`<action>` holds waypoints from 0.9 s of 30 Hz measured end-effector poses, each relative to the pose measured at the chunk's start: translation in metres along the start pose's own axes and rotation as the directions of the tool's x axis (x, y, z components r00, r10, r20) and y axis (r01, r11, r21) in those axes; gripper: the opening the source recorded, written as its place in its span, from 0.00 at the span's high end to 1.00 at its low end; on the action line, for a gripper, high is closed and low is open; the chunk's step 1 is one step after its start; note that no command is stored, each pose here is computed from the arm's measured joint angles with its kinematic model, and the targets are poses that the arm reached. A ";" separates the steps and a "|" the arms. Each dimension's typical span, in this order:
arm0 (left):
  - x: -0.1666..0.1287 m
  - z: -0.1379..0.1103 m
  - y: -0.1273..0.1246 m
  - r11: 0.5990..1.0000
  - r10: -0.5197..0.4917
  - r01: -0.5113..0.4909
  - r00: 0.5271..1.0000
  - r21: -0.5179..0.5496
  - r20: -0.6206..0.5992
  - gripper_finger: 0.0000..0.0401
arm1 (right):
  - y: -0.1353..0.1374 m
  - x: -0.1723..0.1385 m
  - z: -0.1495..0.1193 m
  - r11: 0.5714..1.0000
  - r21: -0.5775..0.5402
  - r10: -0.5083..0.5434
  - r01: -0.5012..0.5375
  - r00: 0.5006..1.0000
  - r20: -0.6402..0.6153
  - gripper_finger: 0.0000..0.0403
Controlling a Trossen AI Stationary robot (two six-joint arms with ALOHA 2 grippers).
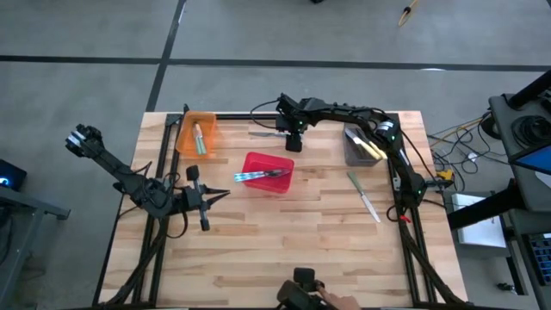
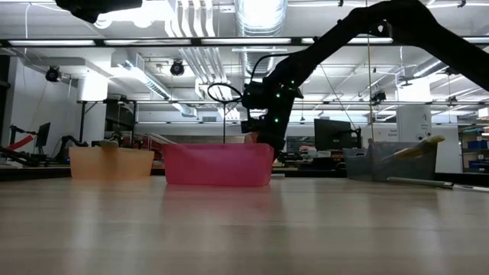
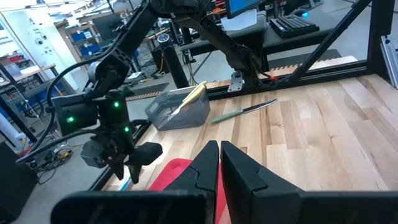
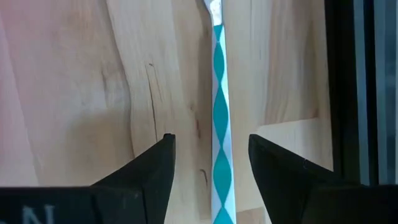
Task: Sort silverware by color (type)
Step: Put the white patterned table knife into the red bin
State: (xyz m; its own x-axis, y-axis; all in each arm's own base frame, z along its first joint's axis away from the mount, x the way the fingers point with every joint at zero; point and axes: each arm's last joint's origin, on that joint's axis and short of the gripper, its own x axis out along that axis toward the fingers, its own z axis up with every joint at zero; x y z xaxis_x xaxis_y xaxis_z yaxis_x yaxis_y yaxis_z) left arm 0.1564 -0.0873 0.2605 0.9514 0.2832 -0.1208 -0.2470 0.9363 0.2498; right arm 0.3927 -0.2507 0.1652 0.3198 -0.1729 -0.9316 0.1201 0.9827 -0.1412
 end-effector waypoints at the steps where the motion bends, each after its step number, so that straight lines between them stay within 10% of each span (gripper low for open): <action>1: 0.000 0.000 0.000 1.000 0.000 0.000 1.000 0.000 0.000 1.00 | 0.000 0.001 -0.001 1.000 0.001 0.000 0.000 1.000 0.000 0.52; 15: 0.000 0.000 0.000 1.000 0.000 0.000 1.000 -0.025 -0.001 1.00 | 0.006 0.019 -0.013 1.000 0.016 0.005 -0.006 1.000 0.025 0.55; 27: 0.001 0.000 -0.001 0.985 0.000 0.000 1.000 -0.172 -0.001 1.00 | 0.006 0.021 -0.011 0.998 0.047 0.038 -0.041 0.997 0.074 0.93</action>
State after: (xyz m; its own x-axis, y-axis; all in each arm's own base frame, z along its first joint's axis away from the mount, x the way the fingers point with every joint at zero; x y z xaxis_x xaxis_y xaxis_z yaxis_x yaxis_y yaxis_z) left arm 0.1571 -0.0878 0.2600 0.9513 0.2833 -0.1213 -0.2749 0.9580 0.0811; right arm 0.3896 -0.2473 0.1409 0.3925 -0.1403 -0.9090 0.1505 0.9848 -0.0870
